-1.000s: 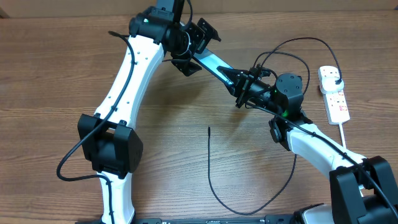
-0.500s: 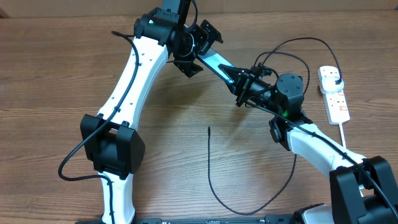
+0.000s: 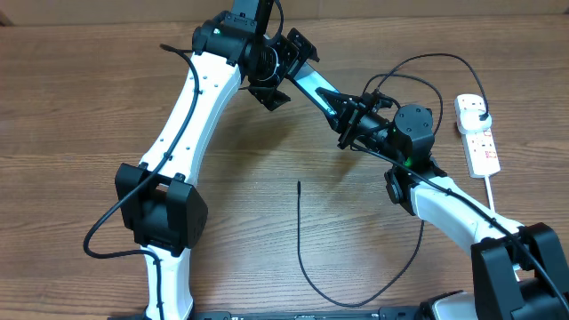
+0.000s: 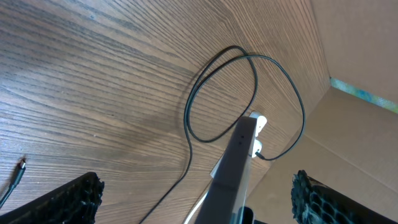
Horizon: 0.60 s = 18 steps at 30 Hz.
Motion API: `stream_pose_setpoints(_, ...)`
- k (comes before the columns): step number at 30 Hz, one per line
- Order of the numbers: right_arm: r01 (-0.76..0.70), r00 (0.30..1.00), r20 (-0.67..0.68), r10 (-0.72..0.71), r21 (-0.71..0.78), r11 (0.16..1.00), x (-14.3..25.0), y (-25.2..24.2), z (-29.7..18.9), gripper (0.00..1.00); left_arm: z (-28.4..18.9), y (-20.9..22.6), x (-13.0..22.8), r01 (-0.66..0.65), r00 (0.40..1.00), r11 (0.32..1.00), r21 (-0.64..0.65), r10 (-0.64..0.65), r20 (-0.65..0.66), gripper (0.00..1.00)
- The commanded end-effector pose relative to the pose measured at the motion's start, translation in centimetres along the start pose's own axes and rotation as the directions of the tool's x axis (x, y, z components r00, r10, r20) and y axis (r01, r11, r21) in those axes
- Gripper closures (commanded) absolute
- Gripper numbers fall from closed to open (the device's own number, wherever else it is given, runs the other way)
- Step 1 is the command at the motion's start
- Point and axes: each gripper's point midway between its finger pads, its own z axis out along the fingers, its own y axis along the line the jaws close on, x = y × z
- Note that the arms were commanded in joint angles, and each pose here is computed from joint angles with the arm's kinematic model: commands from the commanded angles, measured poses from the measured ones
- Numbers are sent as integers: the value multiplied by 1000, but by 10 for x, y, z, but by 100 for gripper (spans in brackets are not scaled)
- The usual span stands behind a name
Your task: Plug charger to phone and switch on socket
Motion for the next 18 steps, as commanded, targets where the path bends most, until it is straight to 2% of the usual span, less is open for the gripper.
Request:
stream_pose_setpoints(1, -116, 993, -13, 115, -35, 993, 7, 14, 1, 96, -9, -8, 4, -9, 1000, 1000, 18, 8, 17, 0)
stream_pose_setpoints(3, -116, 993, -14, 115, -34, 993, 7, 14, 1, 96, -9, -8, 4, -8, 1000, 1000, 18, 8, 17, 0)
stream_pose_setpoints(9, -116, 993, -14, 115, -33, 993, 7, 14, 2, 96, -9, -8, 5, -10, 1000, 1000, 17, 10, 16, 11)
stream_pose_setpoints(18, -116, 993, -19, 115, -30, 993, 8, 13, 1, 96, -7, -10, 9, -19, 1000, 1000, 15, 18, 12, 12)
